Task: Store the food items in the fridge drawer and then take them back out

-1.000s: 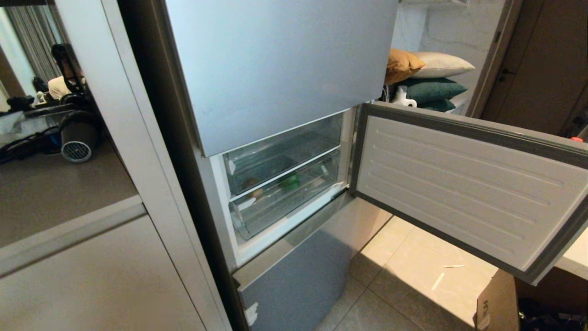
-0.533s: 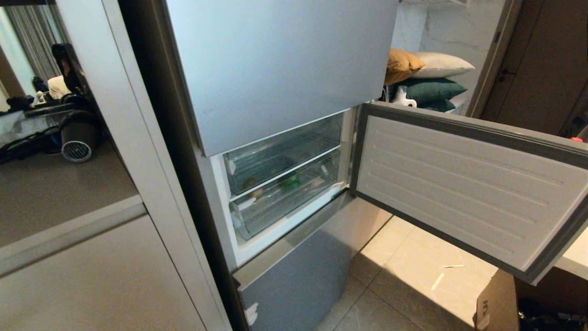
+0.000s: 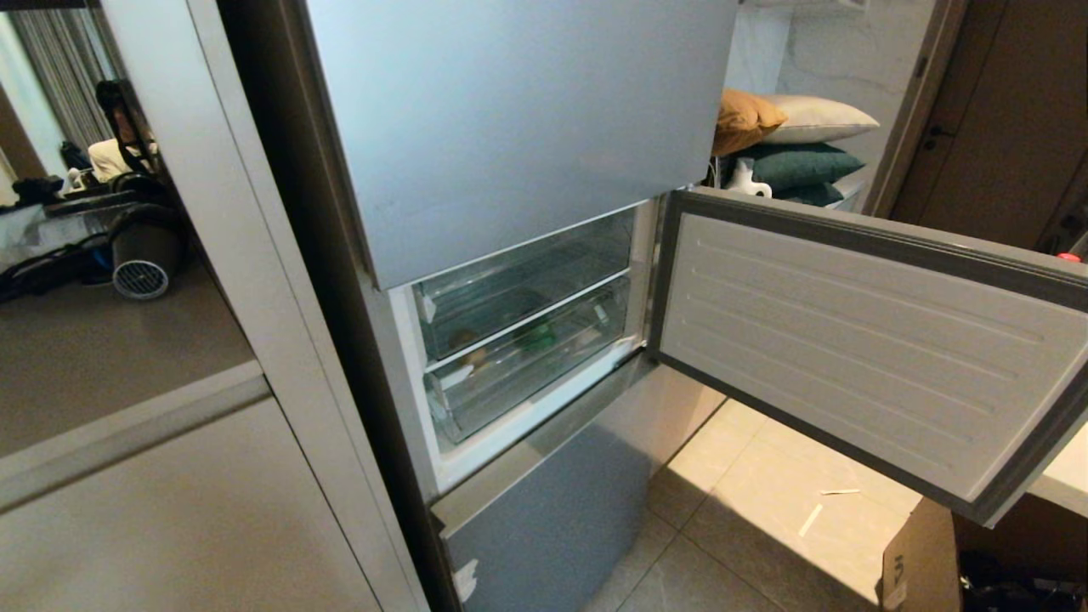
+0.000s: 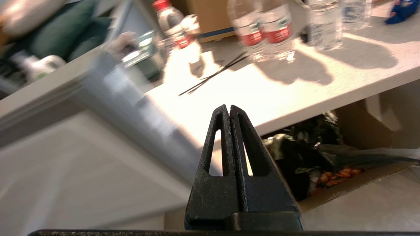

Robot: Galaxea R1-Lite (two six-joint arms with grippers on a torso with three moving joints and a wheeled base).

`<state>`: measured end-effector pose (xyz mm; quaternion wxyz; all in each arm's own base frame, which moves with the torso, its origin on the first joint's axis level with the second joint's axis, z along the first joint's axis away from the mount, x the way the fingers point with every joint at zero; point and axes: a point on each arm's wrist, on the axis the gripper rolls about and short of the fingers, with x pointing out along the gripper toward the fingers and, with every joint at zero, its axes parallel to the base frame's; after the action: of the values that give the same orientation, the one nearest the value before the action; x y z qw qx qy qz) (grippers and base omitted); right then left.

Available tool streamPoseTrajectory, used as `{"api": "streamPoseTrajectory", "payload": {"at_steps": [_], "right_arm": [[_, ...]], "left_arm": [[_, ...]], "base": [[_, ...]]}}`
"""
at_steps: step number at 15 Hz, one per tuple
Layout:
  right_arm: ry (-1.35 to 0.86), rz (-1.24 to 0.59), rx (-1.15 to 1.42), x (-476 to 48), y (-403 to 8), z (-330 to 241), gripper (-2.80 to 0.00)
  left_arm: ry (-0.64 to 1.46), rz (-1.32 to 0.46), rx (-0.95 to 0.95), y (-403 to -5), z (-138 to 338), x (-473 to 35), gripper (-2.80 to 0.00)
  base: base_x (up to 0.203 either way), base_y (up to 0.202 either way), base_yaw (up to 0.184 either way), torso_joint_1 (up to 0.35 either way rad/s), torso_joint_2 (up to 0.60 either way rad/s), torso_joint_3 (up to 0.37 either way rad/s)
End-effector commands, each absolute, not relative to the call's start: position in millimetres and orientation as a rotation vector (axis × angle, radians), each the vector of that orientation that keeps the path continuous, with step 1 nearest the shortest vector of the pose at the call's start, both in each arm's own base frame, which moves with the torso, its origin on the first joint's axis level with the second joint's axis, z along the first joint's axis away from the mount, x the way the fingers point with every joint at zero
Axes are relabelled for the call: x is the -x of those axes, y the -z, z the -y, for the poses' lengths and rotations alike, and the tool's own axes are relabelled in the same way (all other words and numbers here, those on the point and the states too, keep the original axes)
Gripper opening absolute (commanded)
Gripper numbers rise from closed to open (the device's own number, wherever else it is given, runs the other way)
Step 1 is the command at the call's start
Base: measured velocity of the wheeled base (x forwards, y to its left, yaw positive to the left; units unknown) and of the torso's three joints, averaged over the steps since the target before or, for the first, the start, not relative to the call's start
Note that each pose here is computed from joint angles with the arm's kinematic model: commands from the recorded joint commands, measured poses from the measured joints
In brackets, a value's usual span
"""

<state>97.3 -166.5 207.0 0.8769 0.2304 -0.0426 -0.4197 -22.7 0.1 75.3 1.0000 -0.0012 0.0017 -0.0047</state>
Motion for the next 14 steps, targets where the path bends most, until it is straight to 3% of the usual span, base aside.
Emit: {"api": "streamPoseTrajectory", "payload": {"at_steps": [1, 7, 14], "right_arm": [[0.917, 0.009, -0.553, -114, -184, 215, -2.80], [0.761, -0.015, -0.530, -142, -184, 263, -2.80], [0.605, -0.060, -0.523, -204, -171, 272, -2.80]], "left_arm": [[0.009, -0.003, 0.003, -75, 0, 23, -2.80], [0.009, -0.003, 0.003, -75, 0, 23, -2.80], [0.009, -0.003, 0.003, -75, 0, 23, -2.80]], "base": [[0.000, 0.000, 0.000, 0.000, 0.00, 0.000], [0.000, 0.000, 0.000, 0.000, 0.00, 0.000], [0.000, 0.000, 0.000, 0.000, 0.00, 0.000]]}}
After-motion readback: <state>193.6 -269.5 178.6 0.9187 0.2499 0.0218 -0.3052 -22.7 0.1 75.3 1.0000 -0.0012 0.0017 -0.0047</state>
